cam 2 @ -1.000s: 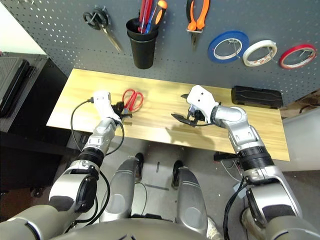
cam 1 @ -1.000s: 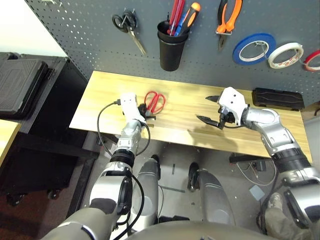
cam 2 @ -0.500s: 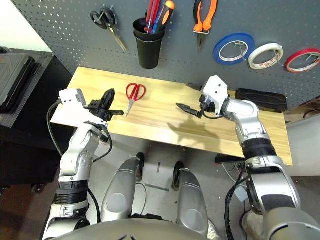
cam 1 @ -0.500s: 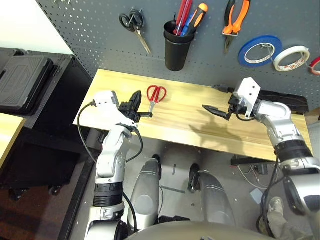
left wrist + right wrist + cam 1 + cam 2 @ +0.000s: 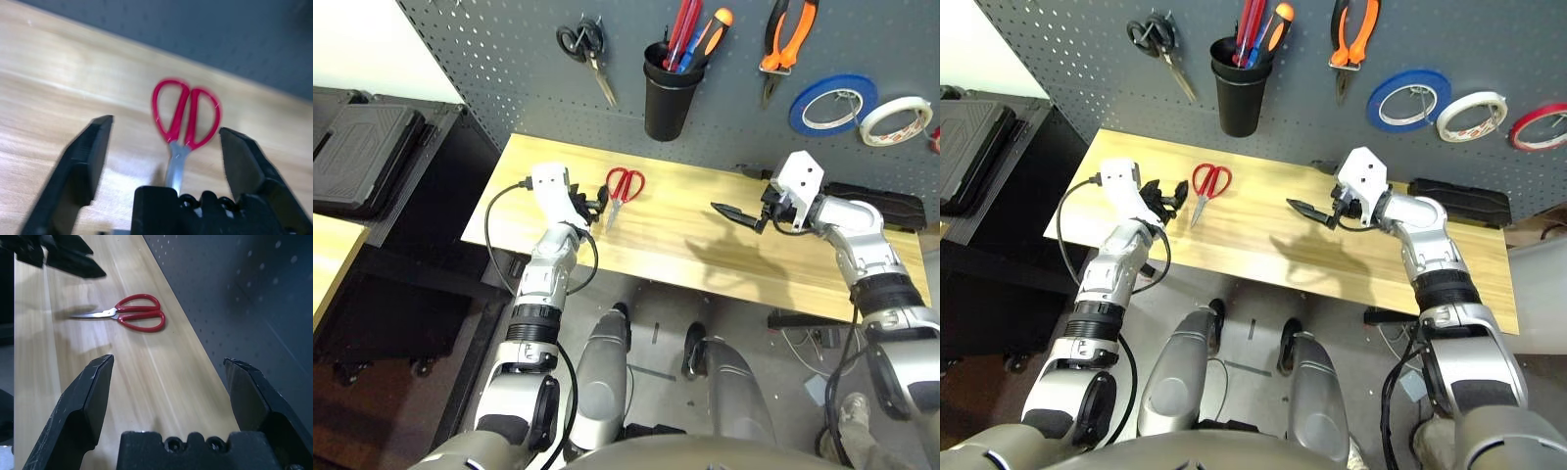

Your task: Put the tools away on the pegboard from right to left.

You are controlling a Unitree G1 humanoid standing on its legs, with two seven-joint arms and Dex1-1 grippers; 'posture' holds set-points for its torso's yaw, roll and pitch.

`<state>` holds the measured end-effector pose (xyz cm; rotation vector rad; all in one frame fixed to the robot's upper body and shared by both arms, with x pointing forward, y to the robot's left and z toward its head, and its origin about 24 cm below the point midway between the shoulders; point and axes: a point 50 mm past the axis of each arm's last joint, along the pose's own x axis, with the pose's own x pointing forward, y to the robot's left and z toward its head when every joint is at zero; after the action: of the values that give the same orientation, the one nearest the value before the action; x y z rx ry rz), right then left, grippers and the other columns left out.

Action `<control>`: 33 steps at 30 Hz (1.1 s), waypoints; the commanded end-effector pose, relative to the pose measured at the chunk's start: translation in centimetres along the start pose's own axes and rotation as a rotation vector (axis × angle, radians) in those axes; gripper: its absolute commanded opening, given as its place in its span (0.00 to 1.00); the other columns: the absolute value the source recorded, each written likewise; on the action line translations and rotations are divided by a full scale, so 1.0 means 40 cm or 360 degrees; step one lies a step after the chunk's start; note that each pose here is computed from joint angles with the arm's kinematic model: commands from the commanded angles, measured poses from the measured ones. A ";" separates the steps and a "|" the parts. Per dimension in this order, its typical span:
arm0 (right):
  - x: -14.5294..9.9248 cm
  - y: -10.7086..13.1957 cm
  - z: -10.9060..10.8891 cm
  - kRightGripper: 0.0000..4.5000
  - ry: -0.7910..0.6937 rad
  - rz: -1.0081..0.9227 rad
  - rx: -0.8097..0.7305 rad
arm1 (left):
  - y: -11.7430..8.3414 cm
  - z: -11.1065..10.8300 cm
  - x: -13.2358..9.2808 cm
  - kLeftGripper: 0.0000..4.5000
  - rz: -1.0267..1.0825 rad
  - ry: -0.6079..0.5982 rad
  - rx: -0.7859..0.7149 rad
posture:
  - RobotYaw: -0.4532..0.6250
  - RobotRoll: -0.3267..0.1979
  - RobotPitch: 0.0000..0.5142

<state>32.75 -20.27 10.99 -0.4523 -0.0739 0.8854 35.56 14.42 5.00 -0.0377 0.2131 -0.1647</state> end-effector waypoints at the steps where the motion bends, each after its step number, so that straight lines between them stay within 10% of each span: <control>1: -0.008 0.011 -0.007 1.00 0.0047 0.0002 0.0006 | -0.001 -0.053 0.011 0.99 -0.0018 0.0136 0.0068 | 0.66 0.62 0.56; 18: -0.005 0.029 0.005 1.00 0.0095 0.0053 -0.0008 | -0.034 -0.133 0.023 0.99 -0.0060 0.0428 0.0189 | 0.64 0.62 0.57; 30: -0.018 0.037 0.005 1.00 0.0156 0.0088 -0.0023 | -0.048 -0.202 -0.005 0.12 -0.0074 0.0630 0.0249 | 0.62 0.62 0.57; 33: -0.016 0.037 0.002 1.00 0.0161 0.0089 -0.0024 | -0.041 -0.219 -0.017 0.07 -0.0052 0.0664 0.0238 | 0.63 0.62 0.58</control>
<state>31.59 -19.77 11.23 -0.5080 -0.0067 0.9031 35.20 12.33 0.07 0.1369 0.4510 -0.2246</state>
